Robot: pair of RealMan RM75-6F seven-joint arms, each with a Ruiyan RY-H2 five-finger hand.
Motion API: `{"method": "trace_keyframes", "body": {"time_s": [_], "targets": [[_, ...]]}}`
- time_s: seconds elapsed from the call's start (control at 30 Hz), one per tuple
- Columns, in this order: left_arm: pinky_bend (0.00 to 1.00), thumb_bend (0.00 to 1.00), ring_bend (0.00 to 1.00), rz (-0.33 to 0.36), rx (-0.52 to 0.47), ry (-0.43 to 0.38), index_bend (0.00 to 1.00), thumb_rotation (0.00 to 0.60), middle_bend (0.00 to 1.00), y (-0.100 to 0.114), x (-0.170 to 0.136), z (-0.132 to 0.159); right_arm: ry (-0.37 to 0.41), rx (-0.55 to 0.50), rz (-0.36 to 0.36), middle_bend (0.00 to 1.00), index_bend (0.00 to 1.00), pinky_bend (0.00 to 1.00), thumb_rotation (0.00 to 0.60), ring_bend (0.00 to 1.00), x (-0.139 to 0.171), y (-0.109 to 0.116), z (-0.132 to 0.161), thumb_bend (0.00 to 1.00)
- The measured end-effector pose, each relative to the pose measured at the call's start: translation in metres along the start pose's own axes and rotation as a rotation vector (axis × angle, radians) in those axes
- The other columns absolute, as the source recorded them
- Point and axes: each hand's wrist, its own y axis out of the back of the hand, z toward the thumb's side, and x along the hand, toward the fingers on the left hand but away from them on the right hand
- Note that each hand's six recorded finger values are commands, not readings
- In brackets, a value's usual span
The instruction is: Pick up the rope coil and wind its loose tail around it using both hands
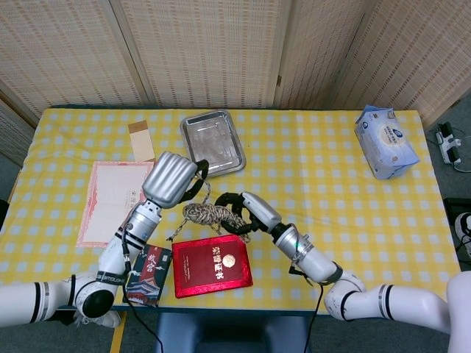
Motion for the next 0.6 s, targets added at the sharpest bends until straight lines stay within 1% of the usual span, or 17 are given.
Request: {"method": "trace_keyframes", "body": {"time_s": [0.1,0.27,0.47,0.6], "targets": [[0.81,0.52,0.9,0.014,-0.007,-0.017,0.64,0.6,0.98,0.002,0.001,0.007,-0.018,0.0,0.009,0.68,0.88,0.66,0.6,0.76,-0.004,-0.006,0.0,0.55],[0.81,0.52,0.9,0.028,-0.02,-0.026,0.64,0.6,0.98,0.004,-0.002,0.009,-0.057,-0.038,-0.004,0.69,0.89,0.67,0.6,0.77,-0.01,-0.011,-0.001,0.55],[0.81,0.52,0.9,0.024,-0.052,-0.014,0.64,0.6,0.98,0.002,-0.009,0.002,-0.121,-0.101,-0.048,0.7,0.89,0.67,0.6,0.77,-0.021,-0.015,-0.005,0.55],[0.81,0.52,0.9,0.015,-0.082,-0.009,0.64,0.6,0.98,0.0,-0.017,-0.005,-0.15,-0.18,-0.09,0.7,0.89,0.67,0.6,0.77,-0.032,-0.019,-0.003,0.54]]}}
